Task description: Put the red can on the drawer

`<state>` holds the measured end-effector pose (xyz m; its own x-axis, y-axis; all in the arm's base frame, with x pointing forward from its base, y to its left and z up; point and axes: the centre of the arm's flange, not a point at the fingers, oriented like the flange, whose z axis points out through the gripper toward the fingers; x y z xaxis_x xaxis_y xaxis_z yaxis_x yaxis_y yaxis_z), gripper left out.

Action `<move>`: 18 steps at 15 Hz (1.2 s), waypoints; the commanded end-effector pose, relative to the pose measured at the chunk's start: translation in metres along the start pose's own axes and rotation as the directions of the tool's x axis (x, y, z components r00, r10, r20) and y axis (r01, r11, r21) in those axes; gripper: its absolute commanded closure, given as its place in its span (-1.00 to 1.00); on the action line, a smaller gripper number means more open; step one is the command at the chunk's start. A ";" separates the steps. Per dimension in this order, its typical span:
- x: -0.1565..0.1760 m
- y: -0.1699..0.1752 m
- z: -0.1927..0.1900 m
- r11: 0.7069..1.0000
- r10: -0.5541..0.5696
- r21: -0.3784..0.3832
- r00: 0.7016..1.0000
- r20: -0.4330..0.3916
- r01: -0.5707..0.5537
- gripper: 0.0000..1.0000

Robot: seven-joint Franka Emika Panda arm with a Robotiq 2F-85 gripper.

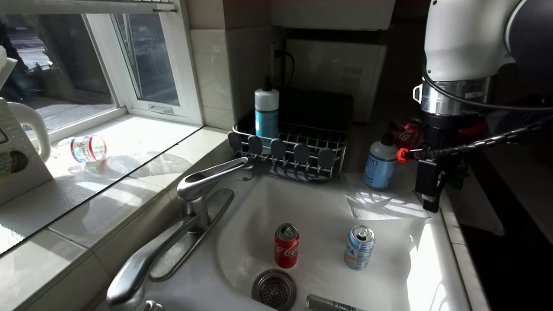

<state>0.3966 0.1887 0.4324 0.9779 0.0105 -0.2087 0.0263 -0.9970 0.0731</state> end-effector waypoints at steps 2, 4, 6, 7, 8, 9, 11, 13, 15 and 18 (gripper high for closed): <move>0.008 0.001 -0.008 0.999 -0.038 0.008 0.999 -0.022 0.039 -1.00; 0.020 0.005 -0.021 0.999 -0.053 0.006 0.997 -0.054 0.053 -1.00; 0.030 0.012 -0.034 0.998 -0.058 0.031 0.996 -0.066 0.060 -1.00; 0.035 0.017 -0.039 0.997 -0.058 0.039 0.996 -0.074 0.061 -1.00; 0.041 0.024 -0.047 0.997 -0.044 0.053 0.995 -0.087 0.049 -1.00; 0.045 0.029 -0.052 0.997 -0.038 0.066 0.995 -0.092 0.044 -1.00; 0.052 0.039 -0.063 0.994 -0.034 0.097 0.994 -0.104 0.044 -1.00; 0.058 0.049 -0.071 0.993 -0.024 0.115 0.992 -0.123 0.038 -1.00; 0.062 0.057 -0.079 0.989 -0.025 0.139 0.991 -0.131 0.044 -1.00; 0.065 0.070 -0.092 0.988 0.003 0.156 0.990 -0.143 0.019 -1.00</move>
<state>0.4712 0.1354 0.5032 0.9972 0.0302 -0.0689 0.0266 -0.9983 -0.0521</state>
